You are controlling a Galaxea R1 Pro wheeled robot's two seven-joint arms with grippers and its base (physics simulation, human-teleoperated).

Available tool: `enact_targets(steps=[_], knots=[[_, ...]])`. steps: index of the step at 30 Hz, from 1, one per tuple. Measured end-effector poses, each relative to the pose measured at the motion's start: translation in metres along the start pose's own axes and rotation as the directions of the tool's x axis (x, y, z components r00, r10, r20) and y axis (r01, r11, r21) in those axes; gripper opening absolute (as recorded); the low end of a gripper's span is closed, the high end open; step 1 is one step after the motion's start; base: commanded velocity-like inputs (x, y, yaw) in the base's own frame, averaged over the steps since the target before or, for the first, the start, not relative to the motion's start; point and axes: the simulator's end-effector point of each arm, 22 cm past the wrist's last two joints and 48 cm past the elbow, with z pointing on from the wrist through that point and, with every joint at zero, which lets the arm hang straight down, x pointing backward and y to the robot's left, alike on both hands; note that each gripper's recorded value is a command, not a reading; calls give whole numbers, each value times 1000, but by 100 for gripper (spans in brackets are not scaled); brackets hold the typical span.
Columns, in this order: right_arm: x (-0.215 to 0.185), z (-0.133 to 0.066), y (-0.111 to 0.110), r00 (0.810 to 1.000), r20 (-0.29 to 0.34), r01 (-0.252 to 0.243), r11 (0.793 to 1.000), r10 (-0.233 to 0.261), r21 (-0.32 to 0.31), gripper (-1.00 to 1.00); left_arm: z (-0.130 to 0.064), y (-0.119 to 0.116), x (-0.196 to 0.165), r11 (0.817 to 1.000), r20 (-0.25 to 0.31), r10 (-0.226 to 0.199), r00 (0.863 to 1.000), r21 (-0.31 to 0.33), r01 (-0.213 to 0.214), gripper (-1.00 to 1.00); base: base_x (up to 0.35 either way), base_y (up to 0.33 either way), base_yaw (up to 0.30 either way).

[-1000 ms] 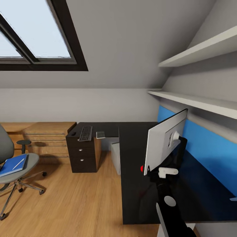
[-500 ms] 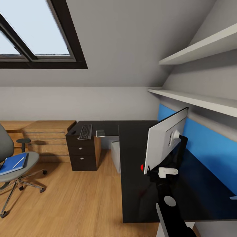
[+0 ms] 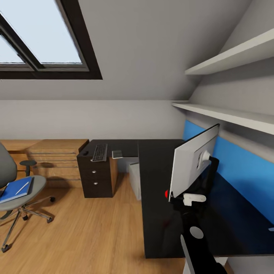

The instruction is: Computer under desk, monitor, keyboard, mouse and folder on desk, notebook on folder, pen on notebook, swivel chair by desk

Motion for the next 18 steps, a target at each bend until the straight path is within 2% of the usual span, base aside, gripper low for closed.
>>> enact_targets(steps=[5, 18], knots=[[0, 0, 0, 1000, 1, 0, 1000, 0, 1, 100, 0, 0, 0, 1000, 0, 0, 1000, -1, 0, 100, 64, 136, 0], [-13, -1, -2, 999, 46, -10, 1000, 10, 6, 100, 0, 0, 0, 1000, 0, 0, 1000, -1, 0, 100, 5, 10, 0]])
